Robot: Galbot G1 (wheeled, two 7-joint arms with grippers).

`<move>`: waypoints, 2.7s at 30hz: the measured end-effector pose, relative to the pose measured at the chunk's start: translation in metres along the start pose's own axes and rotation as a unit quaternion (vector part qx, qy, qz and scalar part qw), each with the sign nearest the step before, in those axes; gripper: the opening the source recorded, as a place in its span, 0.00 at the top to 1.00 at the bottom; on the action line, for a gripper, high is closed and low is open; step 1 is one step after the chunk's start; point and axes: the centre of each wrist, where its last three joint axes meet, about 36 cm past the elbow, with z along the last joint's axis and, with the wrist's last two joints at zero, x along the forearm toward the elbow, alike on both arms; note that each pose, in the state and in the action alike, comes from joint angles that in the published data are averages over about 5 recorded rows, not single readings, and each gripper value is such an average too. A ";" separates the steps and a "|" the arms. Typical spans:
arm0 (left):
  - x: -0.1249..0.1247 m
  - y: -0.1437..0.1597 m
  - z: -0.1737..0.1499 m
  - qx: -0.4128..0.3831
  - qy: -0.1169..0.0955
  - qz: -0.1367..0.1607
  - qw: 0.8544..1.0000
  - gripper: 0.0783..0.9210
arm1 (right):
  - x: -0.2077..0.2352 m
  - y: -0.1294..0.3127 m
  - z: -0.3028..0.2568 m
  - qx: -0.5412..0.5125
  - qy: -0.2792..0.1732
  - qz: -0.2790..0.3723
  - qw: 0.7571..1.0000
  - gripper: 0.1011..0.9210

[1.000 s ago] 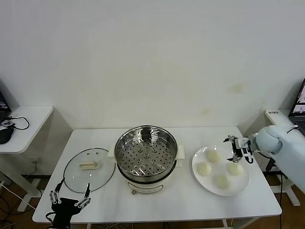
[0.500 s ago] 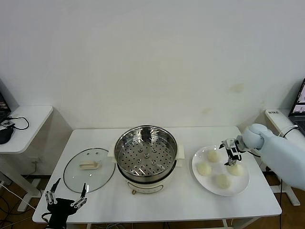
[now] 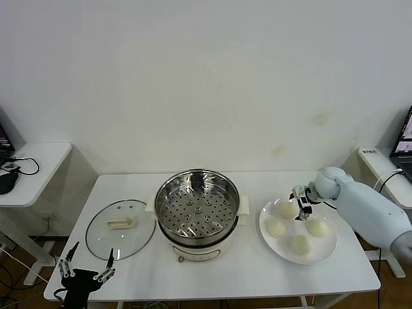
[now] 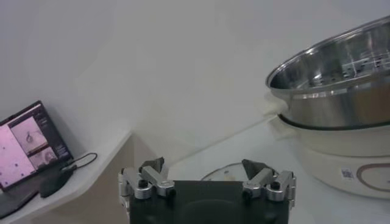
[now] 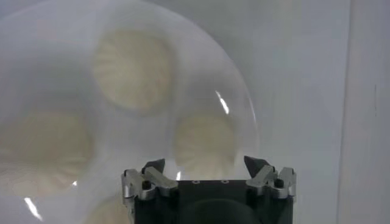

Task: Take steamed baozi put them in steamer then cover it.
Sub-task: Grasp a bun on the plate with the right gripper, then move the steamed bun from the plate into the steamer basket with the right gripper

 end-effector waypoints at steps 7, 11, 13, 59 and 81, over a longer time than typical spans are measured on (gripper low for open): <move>0.000 -0.002 0.000 0.002 0.000 0.000 1.000 0.12 | -0.003 -0.004 -0.006 -0.001 -0.001 0.000 1.000 0.38; 0.001 -0.003 -0.001 0.003 0.000 0.002 1.000 0.12 | -0.001 -0.006 -0.006 -0.002 0.000 -0.003 1.000 0.40; 0.001 -0.003 -0.001 0.004 -0.001 0.002 1.000 0.12 | 0.001 -0.007 -0.007 -0.001 0.000 -0.004 1.000 0.40; -0.009 0.005 -0.001 0.006 -0.014 0.000 1.000 0.12 | 0.183 -0.101 -0.281 0.337 -0.155 0.079 0.926 0.38; -0.009 0.002 -0.003 0.015 -0.016 -0.003 1.000 0.12 | 0.092 -0.094 -0.336 0.527 -0.112 0.062 0.840 0.38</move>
